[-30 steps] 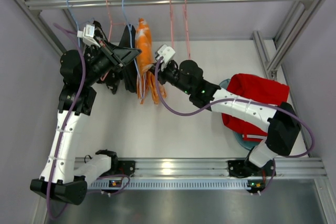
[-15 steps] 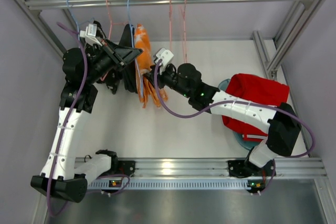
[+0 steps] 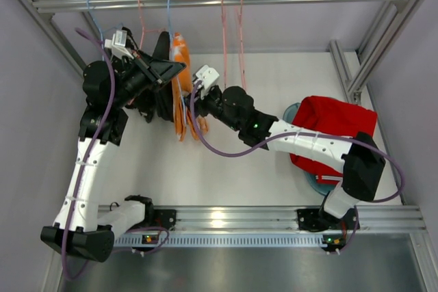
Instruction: Remove the trousers from the hanger
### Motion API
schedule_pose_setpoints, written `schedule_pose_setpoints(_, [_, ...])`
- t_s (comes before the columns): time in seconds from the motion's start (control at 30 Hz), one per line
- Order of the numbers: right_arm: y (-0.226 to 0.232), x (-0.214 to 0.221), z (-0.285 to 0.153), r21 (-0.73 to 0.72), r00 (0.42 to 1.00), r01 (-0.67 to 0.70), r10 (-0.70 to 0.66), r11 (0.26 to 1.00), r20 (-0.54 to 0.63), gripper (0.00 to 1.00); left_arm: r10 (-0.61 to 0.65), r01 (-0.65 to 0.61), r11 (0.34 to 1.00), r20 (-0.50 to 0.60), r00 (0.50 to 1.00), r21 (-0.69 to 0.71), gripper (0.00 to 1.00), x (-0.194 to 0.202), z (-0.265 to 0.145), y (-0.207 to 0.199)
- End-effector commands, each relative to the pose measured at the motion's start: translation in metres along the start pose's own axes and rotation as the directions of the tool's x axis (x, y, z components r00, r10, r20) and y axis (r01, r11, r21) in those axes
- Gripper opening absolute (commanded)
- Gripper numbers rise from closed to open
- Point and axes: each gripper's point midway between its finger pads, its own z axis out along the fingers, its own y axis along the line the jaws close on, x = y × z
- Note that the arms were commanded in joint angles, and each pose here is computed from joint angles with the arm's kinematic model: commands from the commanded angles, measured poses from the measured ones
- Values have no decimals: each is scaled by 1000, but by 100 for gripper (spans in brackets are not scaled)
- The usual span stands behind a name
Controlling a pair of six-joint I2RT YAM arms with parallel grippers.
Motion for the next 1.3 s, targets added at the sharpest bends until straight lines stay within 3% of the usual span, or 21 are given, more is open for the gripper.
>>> schedule_pose_setpoints(0.0, [-11, -30, 10, 69, 996, 4, -10, 998, 86, 57, 158, -190, 956, 150, 976, 223, 0, -34, -20, -84])
schedule_pose_setpoints(0.17, [-12, -29, 18, 74, 995, 3, -10, 997, 97, 56, 153, -185, 955, 151, 977, 229, 0, -35, -20, -87])
schedule_pose_setpoints(0.27, [-18, -29, 20, 83, 993, -4, -6, 997, 115, 47, 154, -187, 954, 149, 977, 236, 0, -35, -22, -90])
schedule_pose_setpoints(0.4, [-17, -31, 22, 1, 993, -18, 18, 1000, 113, 27, 152, -184, 953, 145, 978, 242, 0, -34, -23, -93])
schedule_pose_setpoints(0.47, [-24, -35, 22, -18, 993, -16, 18, 1000, 115, 2, 150, -183, 952, 148, 978, 244, 0, -35, -24, -94])
schedule_pose_setpoints(0.5, [-27, -41, 21, -13, 992, -11, 13, 1000, 128, 0, 151, -184, 952, 146, 978, 246, 0, -34, -24, -95])
schedule_pose_setpoints(0.73, [-20, -92, 1, -87, 975, 18, 2, 996, 223, 0, 163, -189, 956, 128, 978, 224, 0, -28, -20, -79])
schedule_pose_setpoints(1.27, [-48, -161, -61, -15, 944, -17, 21, 1000, 328, 0, 200, -207, 975, 92, 975, 79, 0, -5, -11, -10])
